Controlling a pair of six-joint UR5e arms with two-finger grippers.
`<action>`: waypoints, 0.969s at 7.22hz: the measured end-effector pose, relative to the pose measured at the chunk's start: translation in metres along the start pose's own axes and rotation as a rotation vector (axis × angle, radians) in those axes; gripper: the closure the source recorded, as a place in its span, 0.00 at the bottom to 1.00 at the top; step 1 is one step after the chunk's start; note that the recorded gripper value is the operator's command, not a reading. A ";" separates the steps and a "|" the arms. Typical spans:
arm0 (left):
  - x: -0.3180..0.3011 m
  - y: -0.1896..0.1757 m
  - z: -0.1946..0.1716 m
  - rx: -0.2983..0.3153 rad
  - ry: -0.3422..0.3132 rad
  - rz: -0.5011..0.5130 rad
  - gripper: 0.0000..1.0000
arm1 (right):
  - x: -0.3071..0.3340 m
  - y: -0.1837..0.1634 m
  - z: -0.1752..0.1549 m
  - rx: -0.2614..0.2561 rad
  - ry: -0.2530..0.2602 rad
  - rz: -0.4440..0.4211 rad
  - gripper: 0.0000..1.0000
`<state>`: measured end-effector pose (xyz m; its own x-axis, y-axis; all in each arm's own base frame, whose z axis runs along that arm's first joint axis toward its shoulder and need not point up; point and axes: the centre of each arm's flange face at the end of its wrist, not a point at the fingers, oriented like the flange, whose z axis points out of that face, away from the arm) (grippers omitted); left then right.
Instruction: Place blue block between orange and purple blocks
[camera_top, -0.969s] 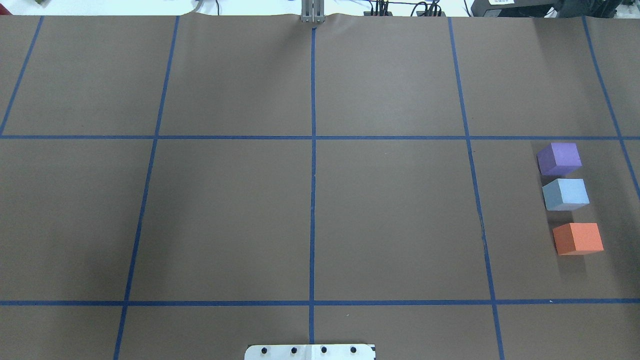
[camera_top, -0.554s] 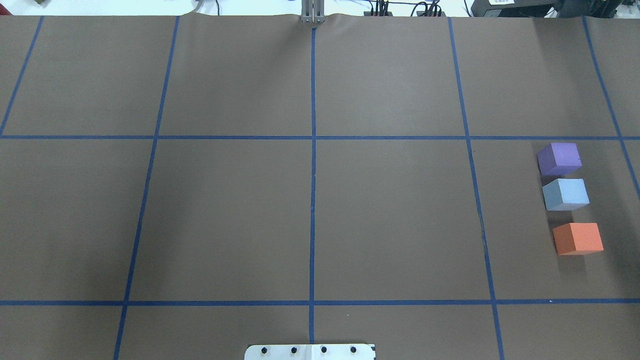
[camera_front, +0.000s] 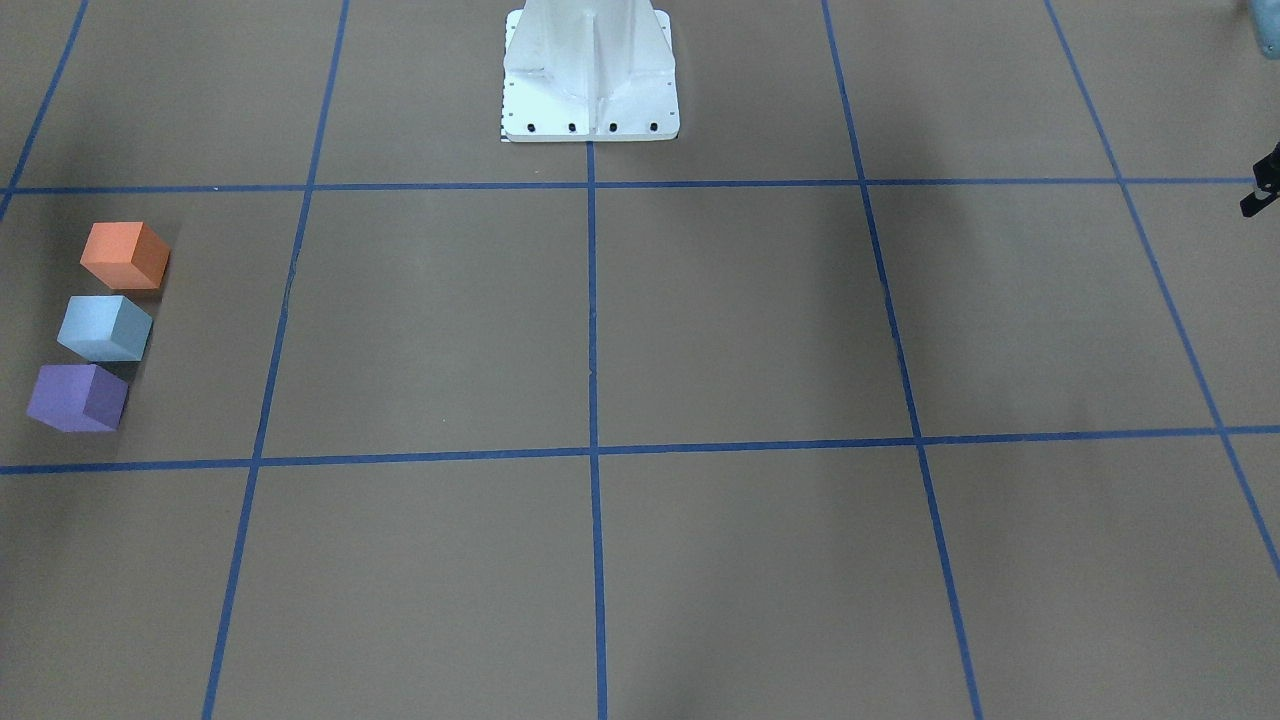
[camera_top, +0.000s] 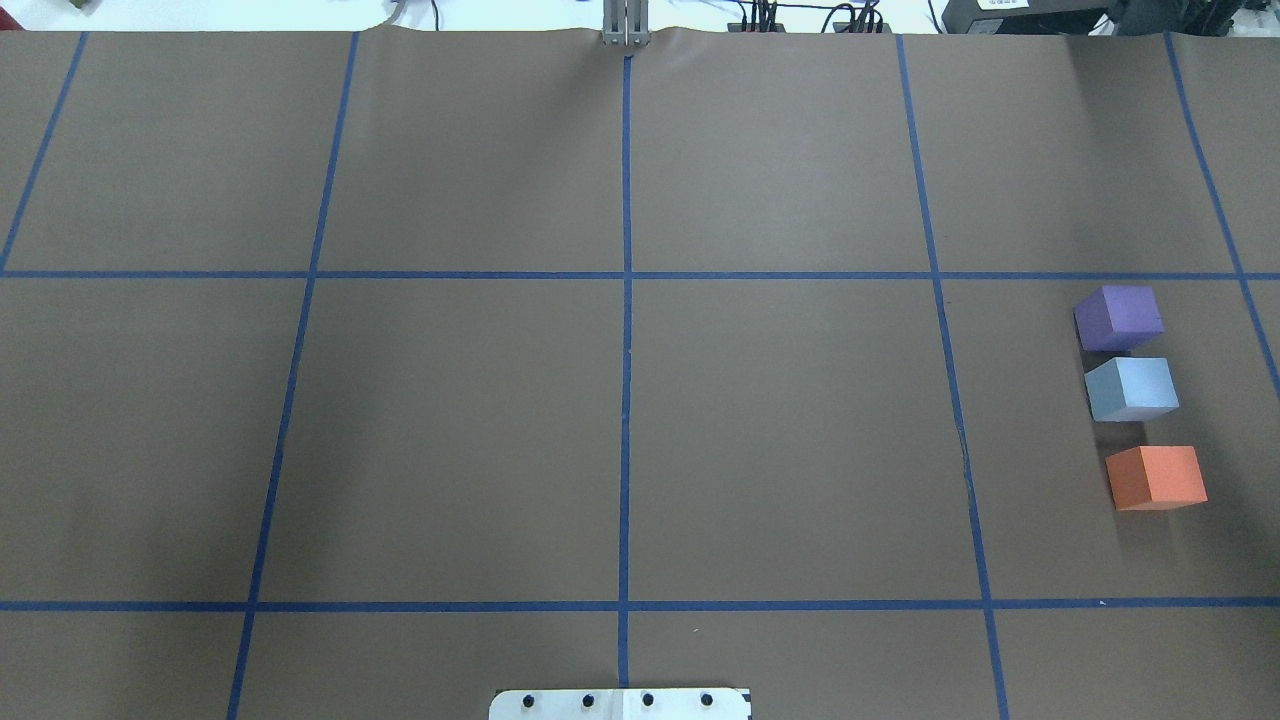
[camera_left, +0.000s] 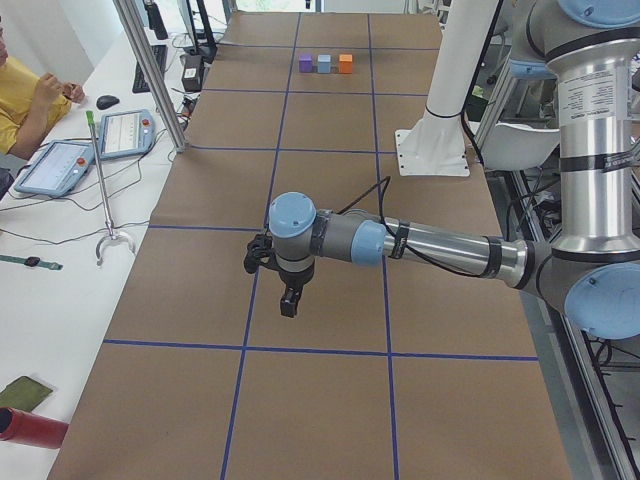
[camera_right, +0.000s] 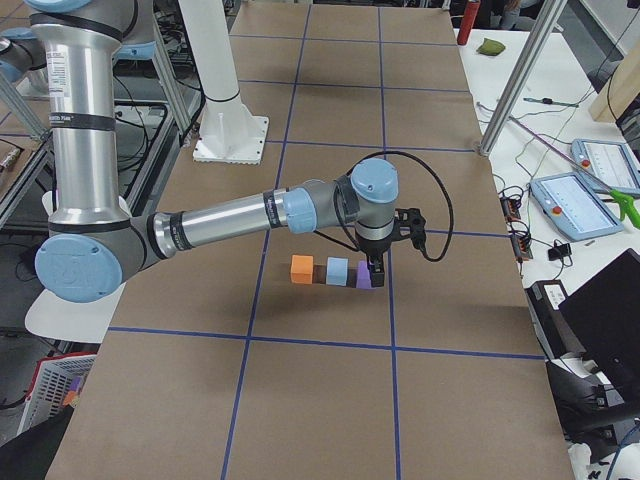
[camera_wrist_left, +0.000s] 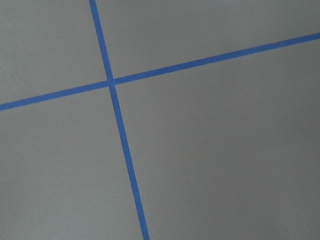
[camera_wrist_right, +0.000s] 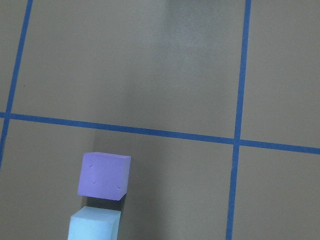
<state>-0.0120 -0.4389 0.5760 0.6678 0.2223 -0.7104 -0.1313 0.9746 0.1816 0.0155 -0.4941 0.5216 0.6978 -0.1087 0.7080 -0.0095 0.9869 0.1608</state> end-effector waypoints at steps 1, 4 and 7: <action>0.002 0.000 -0.001 0.003 0.004 0.002 0.00 | -0.004 -0.001 -0.002 0.003 0.000 -0.006 0.00; 0.014 -0.008 -0.012 0.028 0.008 -0.009 0.00 | -0.015 -0.010 -0.010 0.021 0.005 -0.022 0.00; 0.032 -0.015 -0.027 0.061 0.031 -0.010 0.00 | -0.011 0.003 -0.011 0.017 -0.006 -0.002 0.00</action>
<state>-0.0079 -0.4455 0.5322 0.6457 0.2142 -0.7329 -0.0793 0.9735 0.2146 0.0155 -0.4886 0.5062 0.6939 -0.1114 0.7114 -0.0202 0.9846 0.1739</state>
